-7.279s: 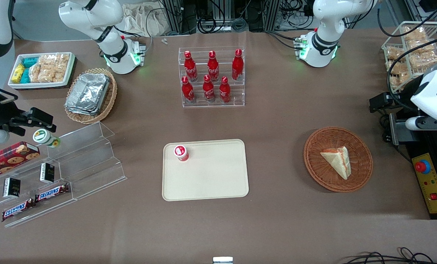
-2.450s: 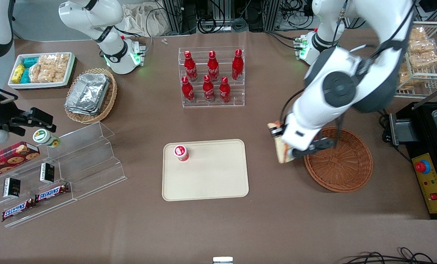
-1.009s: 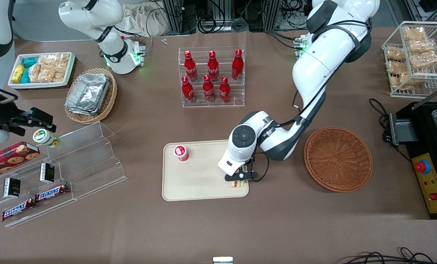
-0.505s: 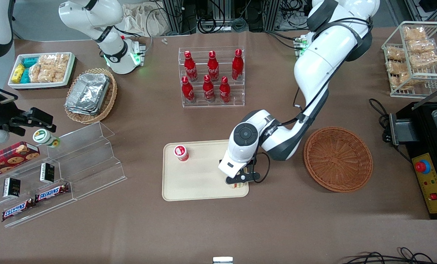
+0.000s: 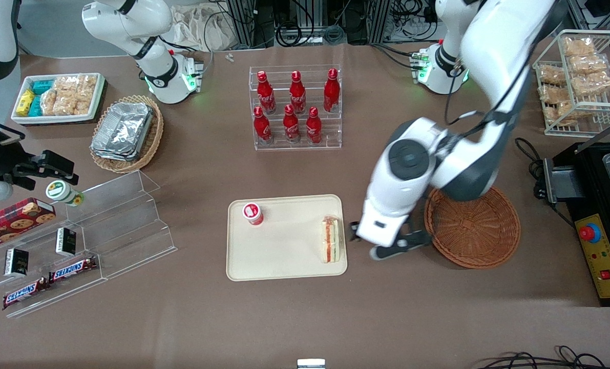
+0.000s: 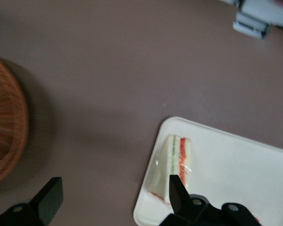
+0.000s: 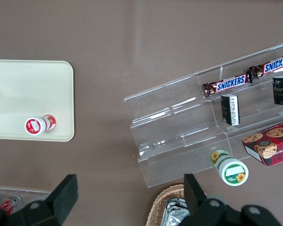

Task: Place sandwich from basket to tray

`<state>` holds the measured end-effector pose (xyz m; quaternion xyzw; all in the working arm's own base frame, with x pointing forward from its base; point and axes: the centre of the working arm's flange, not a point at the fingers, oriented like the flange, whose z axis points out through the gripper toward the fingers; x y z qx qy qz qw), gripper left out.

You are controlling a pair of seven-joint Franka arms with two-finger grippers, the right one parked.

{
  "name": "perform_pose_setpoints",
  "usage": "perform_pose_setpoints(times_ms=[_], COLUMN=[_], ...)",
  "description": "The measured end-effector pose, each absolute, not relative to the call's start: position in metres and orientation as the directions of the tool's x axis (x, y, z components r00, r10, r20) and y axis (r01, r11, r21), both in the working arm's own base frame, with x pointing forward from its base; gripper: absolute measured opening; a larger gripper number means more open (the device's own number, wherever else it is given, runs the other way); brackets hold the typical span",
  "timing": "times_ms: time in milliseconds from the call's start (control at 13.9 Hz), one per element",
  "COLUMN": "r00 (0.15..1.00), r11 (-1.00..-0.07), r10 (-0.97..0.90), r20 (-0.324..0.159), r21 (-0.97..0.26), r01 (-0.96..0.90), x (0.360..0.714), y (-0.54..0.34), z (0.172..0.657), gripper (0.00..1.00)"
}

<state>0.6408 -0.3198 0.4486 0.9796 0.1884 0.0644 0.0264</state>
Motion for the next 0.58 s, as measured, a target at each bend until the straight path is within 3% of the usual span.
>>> perform_pose_setpoints(times_ms=[144, 577], r00=[0.903, 0.925], r11=[-0.911, -0.924], r10=[0.413, 0.378], r20=[0.12, 0.038], r21=[0.055, -0.051], r01=[0.409, 0.38], x=[0.632, 0.604], y=[-0.27, -0.158], z=[0.491, 0.56], gripper=[1.0, 1.0])
